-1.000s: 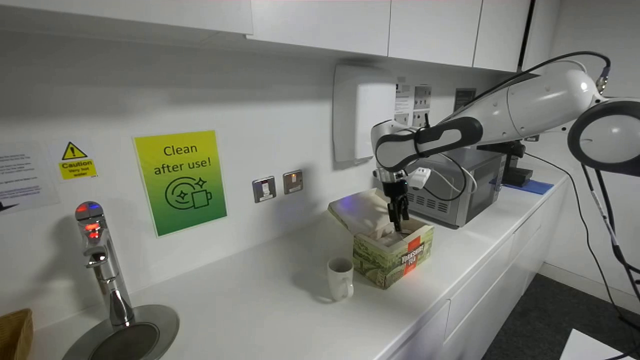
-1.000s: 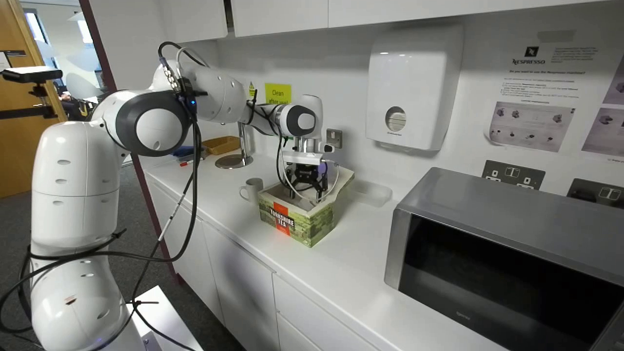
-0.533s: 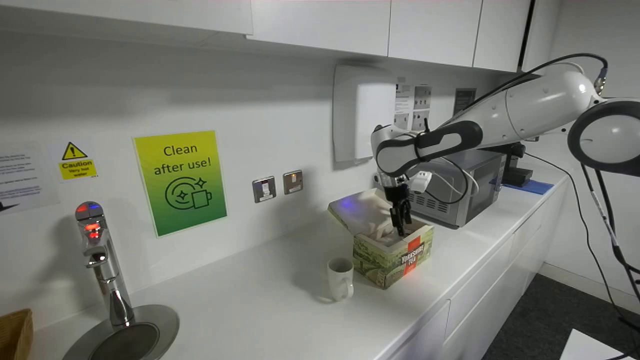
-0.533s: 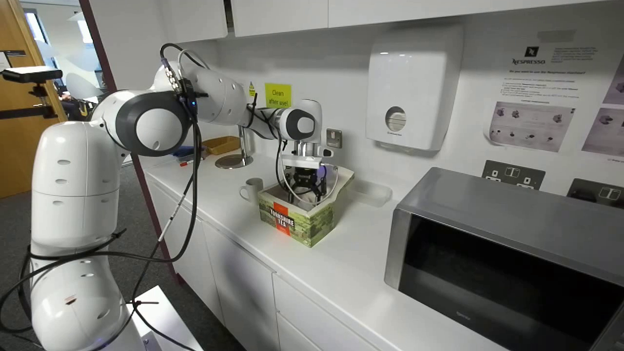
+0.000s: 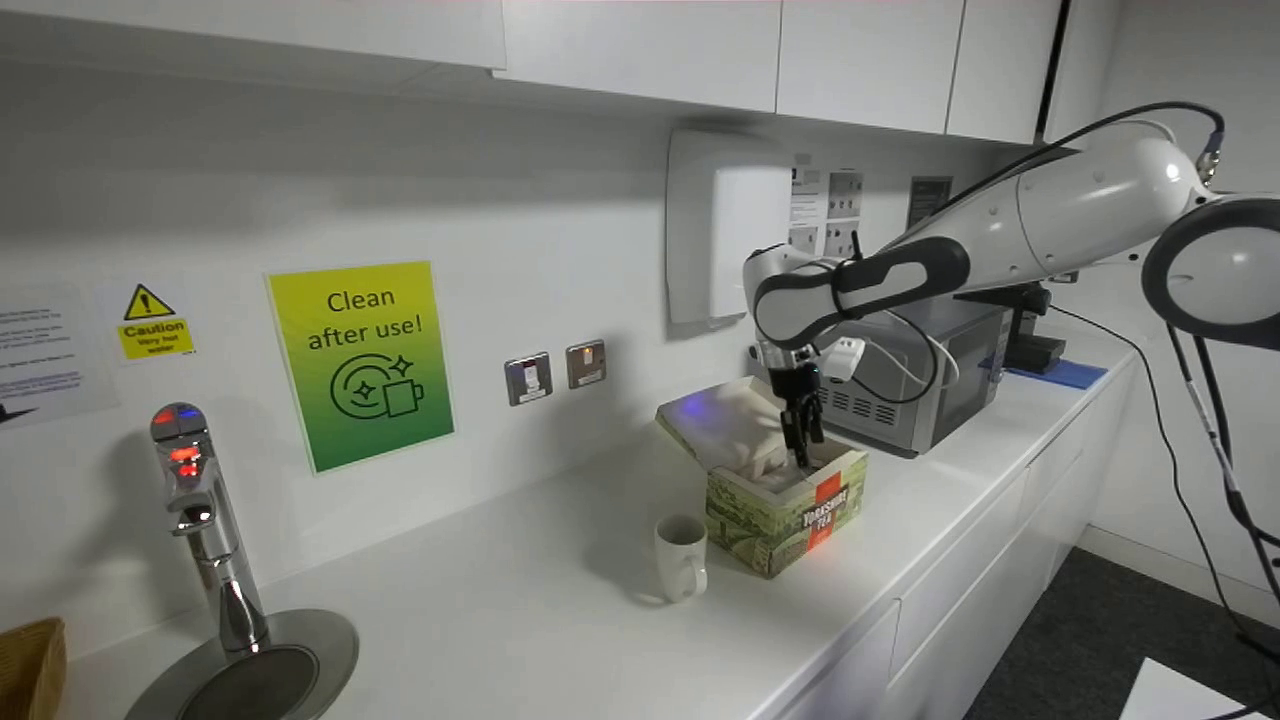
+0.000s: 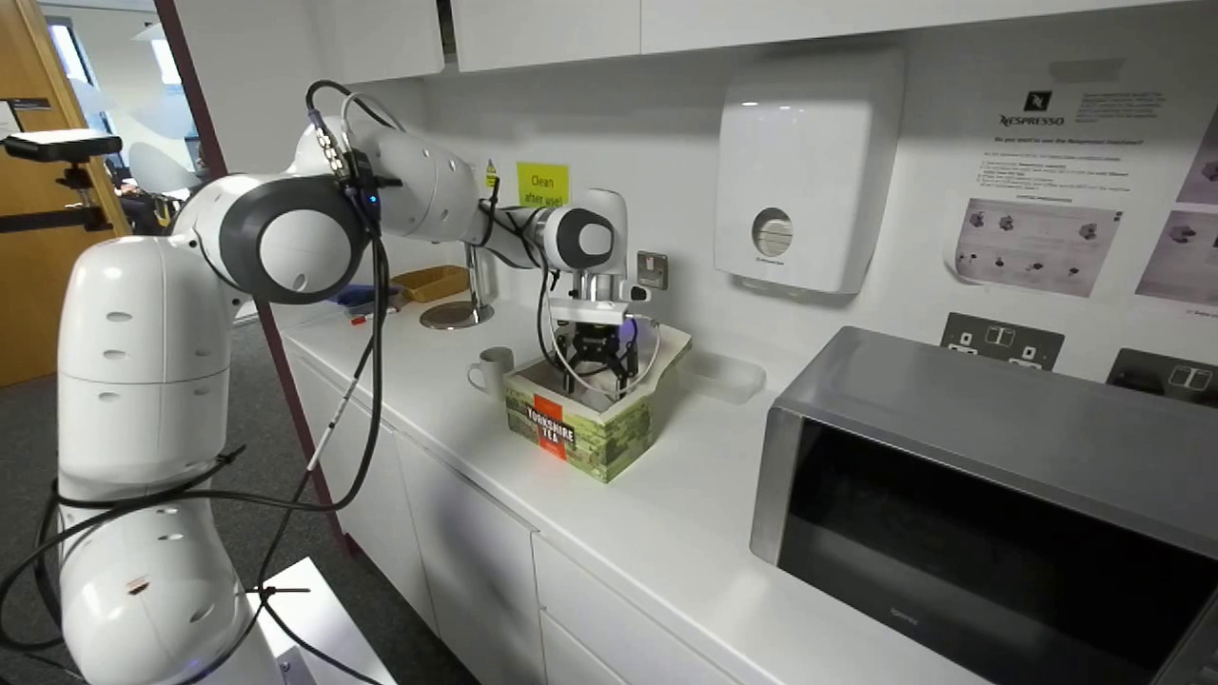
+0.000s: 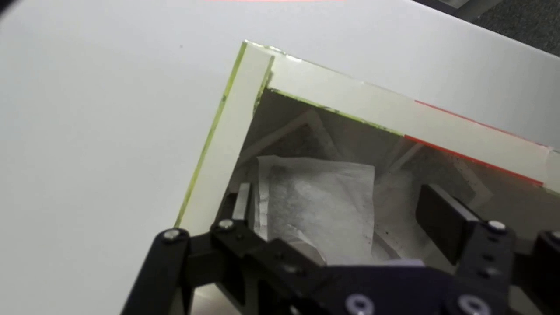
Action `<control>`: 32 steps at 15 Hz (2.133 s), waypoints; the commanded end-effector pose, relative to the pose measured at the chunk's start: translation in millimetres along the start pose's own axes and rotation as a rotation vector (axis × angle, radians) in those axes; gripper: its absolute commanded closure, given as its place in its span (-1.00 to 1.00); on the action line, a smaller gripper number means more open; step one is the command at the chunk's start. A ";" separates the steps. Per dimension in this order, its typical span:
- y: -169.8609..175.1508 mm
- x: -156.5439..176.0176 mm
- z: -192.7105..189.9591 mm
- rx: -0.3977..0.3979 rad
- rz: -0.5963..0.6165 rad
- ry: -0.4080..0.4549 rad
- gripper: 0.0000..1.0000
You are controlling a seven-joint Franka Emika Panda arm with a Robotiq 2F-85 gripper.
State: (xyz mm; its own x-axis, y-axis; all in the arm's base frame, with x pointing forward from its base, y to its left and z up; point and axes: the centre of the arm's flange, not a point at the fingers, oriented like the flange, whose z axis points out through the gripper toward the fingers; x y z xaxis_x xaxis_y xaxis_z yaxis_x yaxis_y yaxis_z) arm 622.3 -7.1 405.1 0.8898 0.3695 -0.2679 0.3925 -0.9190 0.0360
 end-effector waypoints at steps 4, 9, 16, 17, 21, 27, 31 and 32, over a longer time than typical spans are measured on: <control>-4.1 -20.3 -14.8 -0.028 0.010 0.009 -0.25; -4.1 -20.6 -16.9 -0.030 0.011 0.012 0.47; -3.0 -19.4 -17.5 -0.030 0.013 0.011 1.00; -3.1 -19.2 -17.4 -0.030 0.013 0.011 1.00; -2.9 -19.1 -19.0 -0.028 0.013 0.016 1.00; -5.7 -22.7 -36.6 -0.036 0.006 0.062 1.00; -14.8 -25.1 -53.7 -0.054 -0.009 0.095 1.00; -17.6 -25.5 -58.3 -0.059 -0.013 0.104 1.00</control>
State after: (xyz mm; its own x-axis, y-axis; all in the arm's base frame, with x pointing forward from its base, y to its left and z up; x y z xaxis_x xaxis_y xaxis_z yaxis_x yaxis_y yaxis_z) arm 616.3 0.4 448.2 0.9018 0.3813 -0.2033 0.4008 -0.9140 0.0633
